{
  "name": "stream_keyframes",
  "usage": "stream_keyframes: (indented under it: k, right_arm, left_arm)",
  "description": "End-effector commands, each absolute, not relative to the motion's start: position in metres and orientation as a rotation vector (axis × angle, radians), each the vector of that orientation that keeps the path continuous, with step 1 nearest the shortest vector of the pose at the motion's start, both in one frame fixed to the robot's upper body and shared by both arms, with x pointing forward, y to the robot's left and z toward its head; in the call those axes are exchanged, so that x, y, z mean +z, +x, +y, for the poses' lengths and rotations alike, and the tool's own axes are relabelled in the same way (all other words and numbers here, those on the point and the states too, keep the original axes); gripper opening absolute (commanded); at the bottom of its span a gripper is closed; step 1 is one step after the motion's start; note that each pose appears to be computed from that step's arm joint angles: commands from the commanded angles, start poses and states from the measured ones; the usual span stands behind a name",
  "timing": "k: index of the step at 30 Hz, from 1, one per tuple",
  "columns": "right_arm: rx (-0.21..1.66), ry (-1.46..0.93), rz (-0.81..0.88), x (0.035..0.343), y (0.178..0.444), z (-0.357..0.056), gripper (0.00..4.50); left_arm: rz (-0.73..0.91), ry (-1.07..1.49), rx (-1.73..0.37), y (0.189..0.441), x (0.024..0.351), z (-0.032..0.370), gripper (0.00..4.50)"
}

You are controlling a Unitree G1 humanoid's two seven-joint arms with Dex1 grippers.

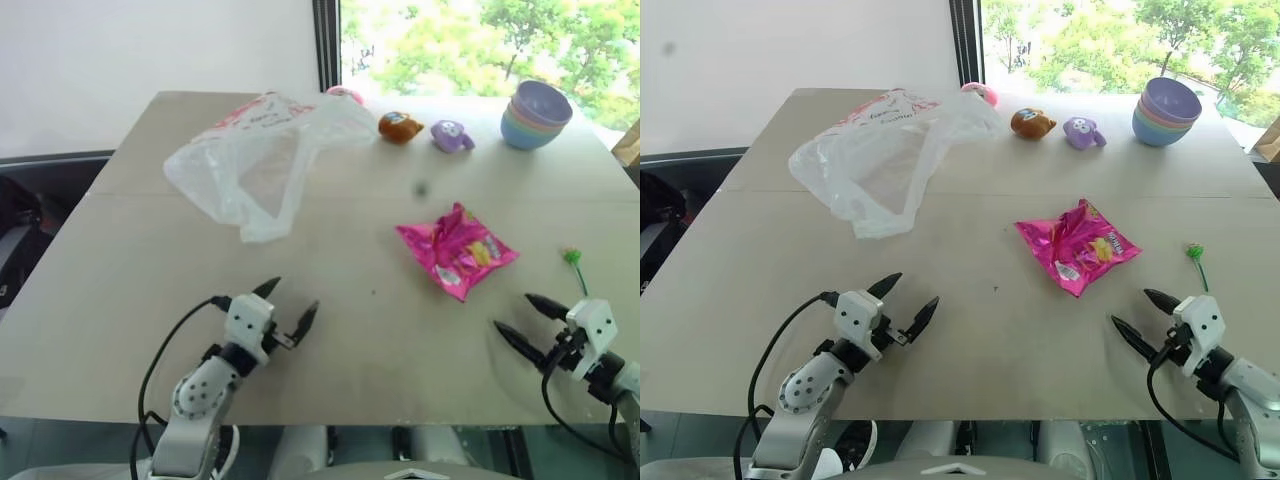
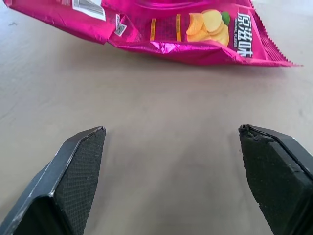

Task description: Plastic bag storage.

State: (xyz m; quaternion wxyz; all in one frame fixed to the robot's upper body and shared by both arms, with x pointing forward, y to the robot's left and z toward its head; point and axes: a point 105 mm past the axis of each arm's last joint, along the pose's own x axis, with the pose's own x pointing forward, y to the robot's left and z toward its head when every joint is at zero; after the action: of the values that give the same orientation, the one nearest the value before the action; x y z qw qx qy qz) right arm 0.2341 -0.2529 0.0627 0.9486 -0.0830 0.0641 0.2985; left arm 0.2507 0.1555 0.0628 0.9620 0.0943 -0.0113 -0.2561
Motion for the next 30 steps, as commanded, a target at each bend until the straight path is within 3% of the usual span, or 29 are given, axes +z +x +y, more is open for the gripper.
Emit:
stream_keyframes:
  k: [1, 4, 8, 14, 22, 30]
  right_arm:
    - [0.621, -0.181, 0.103, 0.069, 0.236, -0.251, 4.40]
    - [0.631, -0.176, 0.093, 0.070, 0.236, -0.250, 4.40]
    - [0.856, -0.279, 0.152, 0.070, 0.211, -0.227, 4.40]
    - [1.028, -0.192, 0.043, 0.112, 0.196, -0.183, 4.40]
    - [1.000, -0.165, -0.196, 0.184, 0.221, -0.149, 4.40]
    - [0.975, -0.188, -0.209, 0.187, 0.229, -0.148, 4.40]
  left_arm:
    - [-0.088, 0.214, -0.513, 0.252, 0.076, 0.157, 4.50]
    - [-0.147, 0.205, -0.488, 0.254, 0.091, 0.159, 4.50]
    - [-0.263, 0.197, -0.294, 0.262, 0.122, 0.172, 4.50]
    - [-0.385, 0.271, -0.235, 0.264, 0.155, 0.164, 4.50]
    - [-0.445, 0.317, -0.088, 0.279, 0.176, 0.179, 4.50]
    - [-0.442, 0.295, -0.011, 0.300, 0.180, 0.183, 4.50]
